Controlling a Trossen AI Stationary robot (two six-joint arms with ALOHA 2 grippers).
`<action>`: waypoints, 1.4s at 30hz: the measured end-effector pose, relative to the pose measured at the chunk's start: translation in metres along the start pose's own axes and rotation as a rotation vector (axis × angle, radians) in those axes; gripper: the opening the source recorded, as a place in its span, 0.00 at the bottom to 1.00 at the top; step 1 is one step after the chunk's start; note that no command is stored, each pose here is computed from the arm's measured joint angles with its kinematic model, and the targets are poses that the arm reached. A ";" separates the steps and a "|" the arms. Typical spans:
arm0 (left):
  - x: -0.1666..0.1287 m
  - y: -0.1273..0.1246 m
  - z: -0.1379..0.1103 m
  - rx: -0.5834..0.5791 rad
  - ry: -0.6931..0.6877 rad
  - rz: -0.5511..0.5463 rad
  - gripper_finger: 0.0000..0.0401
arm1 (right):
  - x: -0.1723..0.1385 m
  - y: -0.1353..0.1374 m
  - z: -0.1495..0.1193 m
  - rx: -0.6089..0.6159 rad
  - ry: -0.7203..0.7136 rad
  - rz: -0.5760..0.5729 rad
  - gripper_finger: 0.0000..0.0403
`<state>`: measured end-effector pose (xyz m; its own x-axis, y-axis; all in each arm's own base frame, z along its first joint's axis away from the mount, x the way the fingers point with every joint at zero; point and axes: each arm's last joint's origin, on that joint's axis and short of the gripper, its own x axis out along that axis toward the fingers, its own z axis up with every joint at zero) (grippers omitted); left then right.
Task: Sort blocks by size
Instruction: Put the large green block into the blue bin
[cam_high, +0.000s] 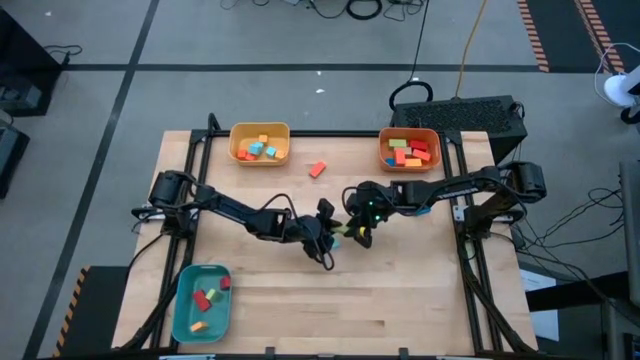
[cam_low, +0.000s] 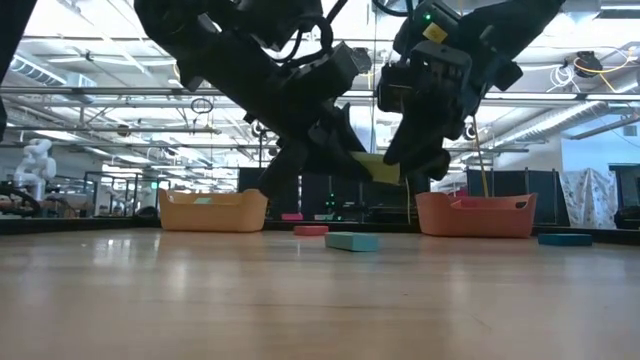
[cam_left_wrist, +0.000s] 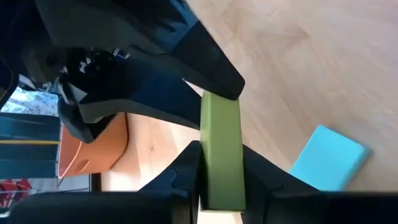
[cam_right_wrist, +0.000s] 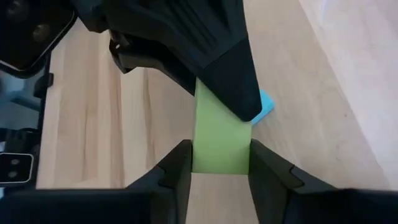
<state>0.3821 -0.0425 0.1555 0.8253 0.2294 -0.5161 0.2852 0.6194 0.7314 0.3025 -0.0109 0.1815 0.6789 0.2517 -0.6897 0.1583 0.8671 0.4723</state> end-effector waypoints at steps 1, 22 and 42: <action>0.000 0.000 0.000 -0.006 0.002 0.003 0.18 | 0.000 0.000 0.000 -0.005 -0.003 -0.003 0.34; -0.074 0.051 0.008 -0.384 0.106 0.060 0.16 | -0.099 0.017 -0.032 0.102 -0.033 -0.519 0.68; -0.156 0.005 0.004 -0.792 0.472 -0.186 0.16 | -0.075 0.002 -0.055 0.098 0.276 -0.727 0.67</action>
<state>0.2569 -0.0784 0.2413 0.4670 0.2486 -0.8486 -0.1656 0.9673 0.1922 0.2122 -0.0043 0.2043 0.1800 -0.2563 -0.9497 0.5661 0.8166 -0.1131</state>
